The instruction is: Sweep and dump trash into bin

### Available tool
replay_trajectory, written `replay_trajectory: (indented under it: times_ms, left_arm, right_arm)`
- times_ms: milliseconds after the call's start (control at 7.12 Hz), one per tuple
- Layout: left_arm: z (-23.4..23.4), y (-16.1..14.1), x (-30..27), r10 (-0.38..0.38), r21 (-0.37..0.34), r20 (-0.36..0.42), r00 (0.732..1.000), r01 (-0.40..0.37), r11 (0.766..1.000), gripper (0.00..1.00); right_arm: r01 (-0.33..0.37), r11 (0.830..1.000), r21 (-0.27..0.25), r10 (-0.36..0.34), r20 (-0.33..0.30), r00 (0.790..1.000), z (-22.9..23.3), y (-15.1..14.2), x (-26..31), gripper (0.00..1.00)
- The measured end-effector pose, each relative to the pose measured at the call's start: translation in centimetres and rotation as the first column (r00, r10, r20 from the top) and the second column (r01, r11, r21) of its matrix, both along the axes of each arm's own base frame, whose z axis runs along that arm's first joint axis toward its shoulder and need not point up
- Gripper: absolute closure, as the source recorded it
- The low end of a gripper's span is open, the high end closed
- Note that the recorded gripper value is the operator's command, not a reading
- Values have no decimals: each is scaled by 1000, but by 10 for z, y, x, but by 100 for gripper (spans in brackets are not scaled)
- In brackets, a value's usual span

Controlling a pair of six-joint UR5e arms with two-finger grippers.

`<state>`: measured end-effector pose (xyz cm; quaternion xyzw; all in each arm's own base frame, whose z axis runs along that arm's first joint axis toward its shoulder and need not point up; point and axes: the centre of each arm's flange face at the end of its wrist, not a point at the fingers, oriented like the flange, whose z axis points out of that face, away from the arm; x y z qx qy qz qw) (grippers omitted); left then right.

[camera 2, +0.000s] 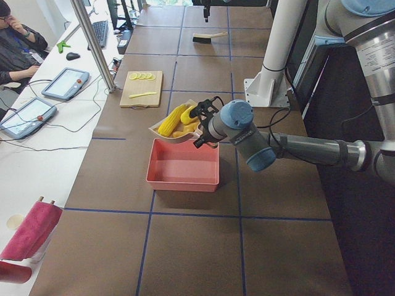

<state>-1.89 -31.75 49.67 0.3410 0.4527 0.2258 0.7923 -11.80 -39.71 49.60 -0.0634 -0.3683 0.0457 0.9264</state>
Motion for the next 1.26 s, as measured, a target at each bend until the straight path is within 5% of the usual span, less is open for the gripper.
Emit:
replay_trajectory:
  times_ms: [702, 1264]
  left_arm:
    - [48, 29, -20, -79, -30, 37, 996, 81, 996, 99]
    - [68, 30, -37, -171, 126, 274, 946, 142, 982, 99]
  right_arm:
    - [-30, 1000, 2, 30, 1, 1000, -1, -3, 12, 0]
    - [-31, 1000, -6, 31, -3, 1000, 2, -3, 13, 0]
